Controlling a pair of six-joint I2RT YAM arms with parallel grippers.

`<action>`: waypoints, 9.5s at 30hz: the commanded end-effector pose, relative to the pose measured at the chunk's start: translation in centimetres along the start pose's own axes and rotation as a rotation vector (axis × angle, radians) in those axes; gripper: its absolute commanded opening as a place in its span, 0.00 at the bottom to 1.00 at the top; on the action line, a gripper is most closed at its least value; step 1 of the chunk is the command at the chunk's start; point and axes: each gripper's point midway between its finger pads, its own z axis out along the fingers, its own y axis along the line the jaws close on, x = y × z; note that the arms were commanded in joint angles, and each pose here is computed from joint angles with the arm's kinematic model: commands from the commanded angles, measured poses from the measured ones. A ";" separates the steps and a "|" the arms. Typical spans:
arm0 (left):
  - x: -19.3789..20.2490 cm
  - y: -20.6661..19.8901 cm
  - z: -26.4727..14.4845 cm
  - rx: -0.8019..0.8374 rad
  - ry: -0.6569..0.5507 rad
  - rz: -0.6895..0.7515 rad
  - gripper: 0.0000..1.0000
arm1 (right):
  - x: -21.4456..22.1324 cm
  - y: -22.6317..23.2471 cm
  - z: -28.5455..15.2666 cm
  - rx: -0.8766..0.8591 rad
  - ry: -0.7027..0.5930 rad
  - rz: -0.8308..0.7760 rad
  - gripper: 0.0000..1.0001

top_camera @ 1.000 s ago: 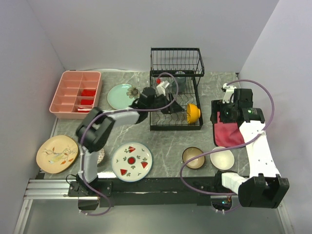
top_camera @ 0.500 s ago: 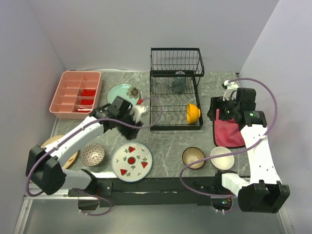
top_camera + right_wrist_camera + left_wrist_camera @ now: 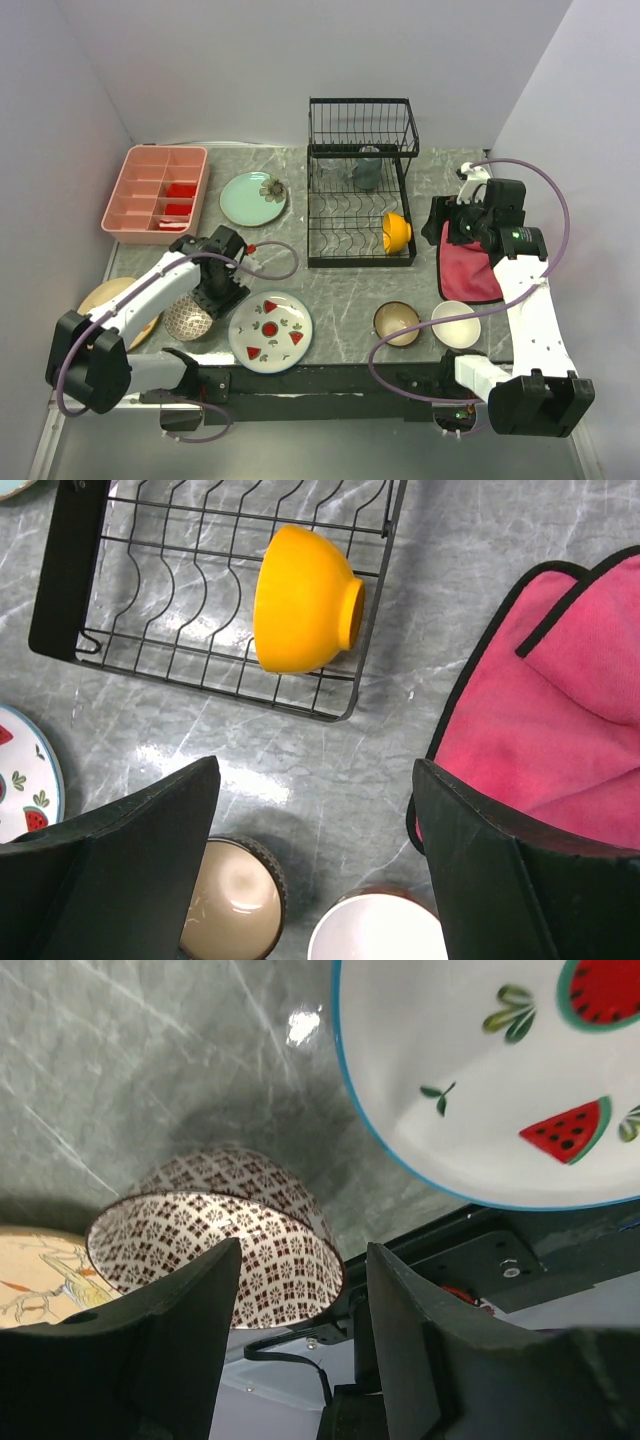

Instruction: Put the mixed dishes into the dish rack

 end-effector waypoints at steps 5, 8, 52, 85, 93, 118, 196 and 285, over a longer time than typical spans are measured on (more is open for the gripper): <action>3.4 -0.2 0.9 -0.002 0.065 -0.021 0.56 | -1.3 0.1 -0.6 0.003 -0.068 -0.001 0.86; 3.7 -0.2 1.3 -0.003 0.077 -0.015 0.53 | -1.4 0.2 -0.7 0.003 -0.073 -0.001 0.86; -26.8 -9.9 -22.4 0.798 -1.356 0.259 0.01 | -1.4 -2.9 -2.0 0.180 -0.044 -0.049 0.87; -39.6 -14.8 -10.1 1.351 -1.190 -0.148 0.04 | 0.8 -7.2 -4.6 0.348 0.055 0.019 0.88; -40.8 -14.7 -7.3 1.311 -1.169 -0.197 0.04 | -0.1 -7.6 -4.5 0.349 0.050 0.024 0.88; -39.5 -12.9 -5.2 1.161 -1.132 -0.294 0.29 | 0.7 -7.4 -3.1 0.318 0.054 0.050 0.88; -23.8 -32.6 1.1 0.689 -0.629 1.789 0.25 | -8.1 -12.5 -6.2 0.224 -0.265 0.664 0.91; -40.1 -6.0 -3.8 1.279 -0.832 -1.328 0.01 | -0.9 -17.6 -9.3 0.607 0.036 0.424 0.93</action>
